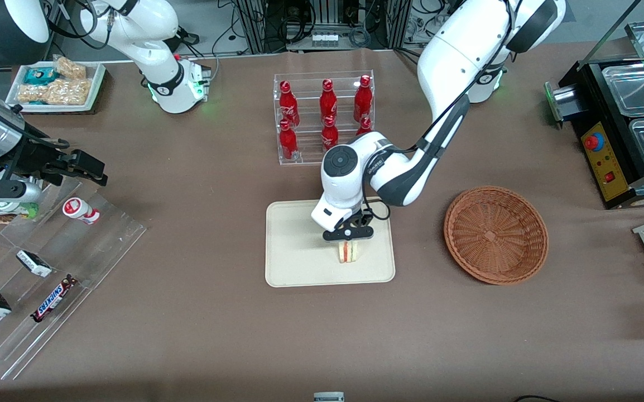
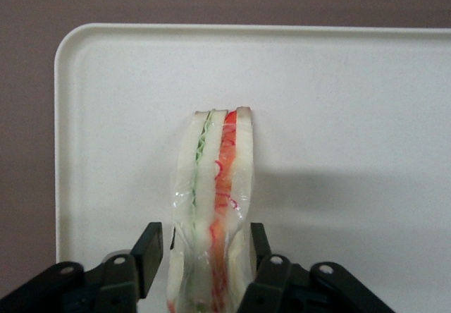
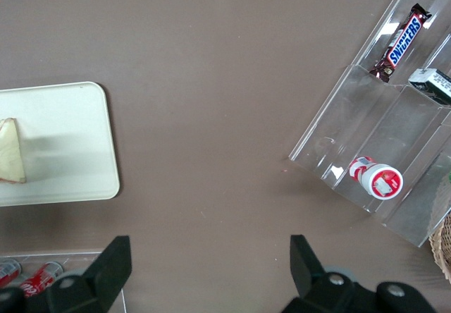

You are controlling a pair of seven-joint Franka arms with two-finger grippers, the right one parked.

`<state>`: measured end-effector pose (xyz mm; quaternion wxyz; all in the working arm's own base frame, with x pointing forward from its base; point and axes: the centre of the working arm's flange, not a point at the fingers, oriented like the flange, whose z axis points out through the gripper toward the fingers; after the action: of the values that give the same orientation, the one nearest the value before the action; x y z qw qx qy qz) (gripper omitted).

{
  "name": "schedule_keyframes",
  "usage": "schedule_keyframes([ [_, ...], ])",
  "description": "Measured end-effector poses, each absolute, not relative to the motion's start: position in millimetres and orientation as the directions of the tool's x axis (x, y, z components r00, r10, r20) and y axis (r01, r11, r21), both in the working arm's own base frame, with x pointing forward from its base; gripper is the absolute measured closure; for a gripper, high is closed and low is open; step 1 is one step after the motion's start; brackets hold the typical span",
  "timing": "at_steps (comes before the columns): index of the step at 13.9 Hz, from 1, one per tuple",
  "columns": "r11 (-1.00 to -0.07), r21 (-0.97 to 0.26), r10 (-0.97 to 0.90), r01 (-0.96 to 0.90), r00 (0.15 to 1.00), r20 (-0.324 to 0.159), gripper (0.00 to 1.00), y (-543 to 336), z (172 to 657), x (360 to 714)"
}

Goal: Place sandwich from basket to tray

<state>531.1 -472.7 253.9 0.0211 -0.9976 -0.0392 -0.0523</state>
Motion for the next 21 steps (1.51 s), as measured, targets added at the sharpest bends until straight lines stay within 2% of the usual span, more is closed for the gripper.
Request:
schedule_keyframes([
  [3, -0.981, -0.030, 0.184, 0.190, 0.974, 0.130, 0.04, -435, 316, 565],
  [4, -0.969, -0.011, 0.244, 0.248, 0.961, 0.130, 0.00, -410, 350, 581],
  [7, -0.919, -0.019, 0.389, 0.395, 0.911, 0.134, 0.00, -311, 454, 606],
  [9, -0.905, -0.018, 0.421, 0.425, 0.900, 0.113, 0.00, -247, 490, 611],
  [11, -0.909, -0.010, 0.416, 0.417, 0.907, 0.065, 0.00, -174, 506, 609],
  [13, -0.915, -0.009, 0.403, 0.403, 0.915, 0.036, 0.00, -116, 514, 596],
  [17, -0.932, -0.019, 0.363, 0.363, 0.932, 0.019, 0.00, -67, 526, 560],
  [21, -0.947, -0.038, 0.321, 0.320, 0.947, -0.002, 0.00, -52, 533, 542],
])
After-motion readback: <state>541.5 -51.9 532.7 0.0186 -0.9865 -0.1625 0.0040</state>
